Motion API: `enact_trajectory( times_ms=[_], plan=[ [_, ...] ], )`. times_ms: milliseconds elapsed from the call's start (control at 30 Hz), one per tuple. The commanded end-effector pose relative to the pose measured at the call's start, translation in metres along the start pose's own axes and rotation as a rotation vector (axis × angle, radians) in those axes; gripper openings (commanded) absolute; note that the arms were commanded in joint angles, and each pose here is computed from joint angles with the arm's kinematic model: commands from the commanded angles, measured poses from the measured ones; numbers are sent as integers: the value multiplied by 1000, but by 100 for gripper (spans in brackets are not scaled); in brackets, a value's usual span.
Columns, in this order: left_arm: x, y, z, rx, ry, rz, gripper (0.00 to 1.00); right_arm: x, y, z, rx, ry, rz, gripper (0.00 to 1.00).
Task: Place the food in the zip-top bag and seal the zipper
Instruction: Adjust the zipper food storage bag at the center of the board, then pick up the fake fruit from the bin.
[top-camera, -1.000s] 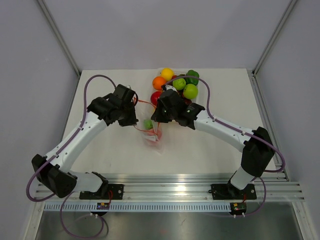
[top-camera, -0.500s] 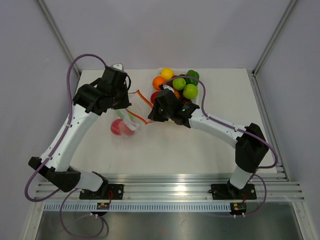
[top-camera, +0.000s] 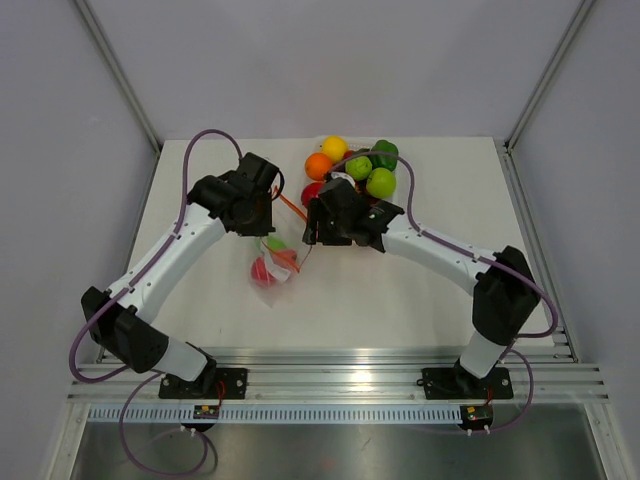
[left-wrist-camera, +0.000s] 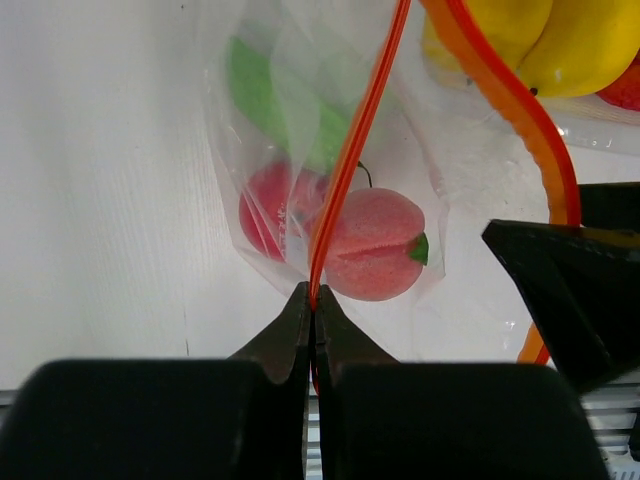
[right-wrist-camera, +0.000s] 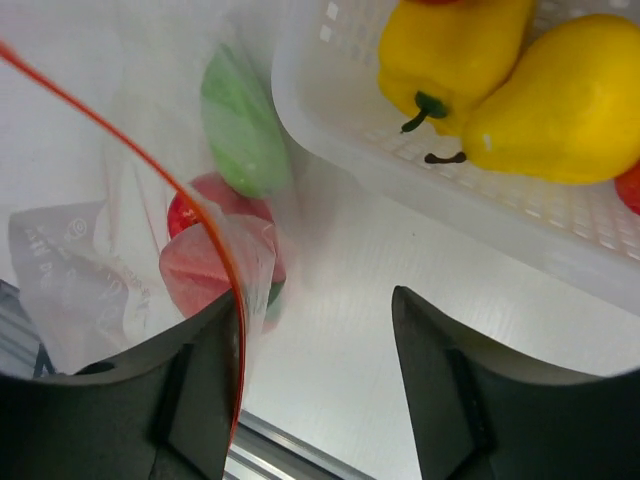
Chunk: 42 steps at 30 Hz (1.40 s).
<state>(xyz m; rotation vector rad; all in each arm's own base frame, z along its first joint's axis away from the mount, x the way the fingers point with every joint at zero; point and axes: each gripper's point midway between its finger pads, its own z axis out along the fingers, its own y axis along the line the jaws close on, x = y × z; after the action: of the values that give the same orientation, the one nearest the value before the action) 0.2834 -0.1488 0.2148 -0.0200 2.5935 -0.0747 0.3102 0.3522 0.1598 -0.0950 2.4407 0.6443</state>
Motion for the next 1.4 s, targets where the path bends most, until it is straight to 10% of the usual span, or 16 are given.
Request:
enact_trajectory(
  times_ms=[0,500,1367],
  plan=[
    [-24,-12,-10,61,-81,-1,0,-46,6,-57,-11,-167,-59,67],
    [-27,-15,-6,61,-75,10,0,-126,-31,-7,-80,-216,298,99],
    [-24,-16,-3,69,-57,37,0,-124,-36,101,-93,-171,619,99]
  ],
)
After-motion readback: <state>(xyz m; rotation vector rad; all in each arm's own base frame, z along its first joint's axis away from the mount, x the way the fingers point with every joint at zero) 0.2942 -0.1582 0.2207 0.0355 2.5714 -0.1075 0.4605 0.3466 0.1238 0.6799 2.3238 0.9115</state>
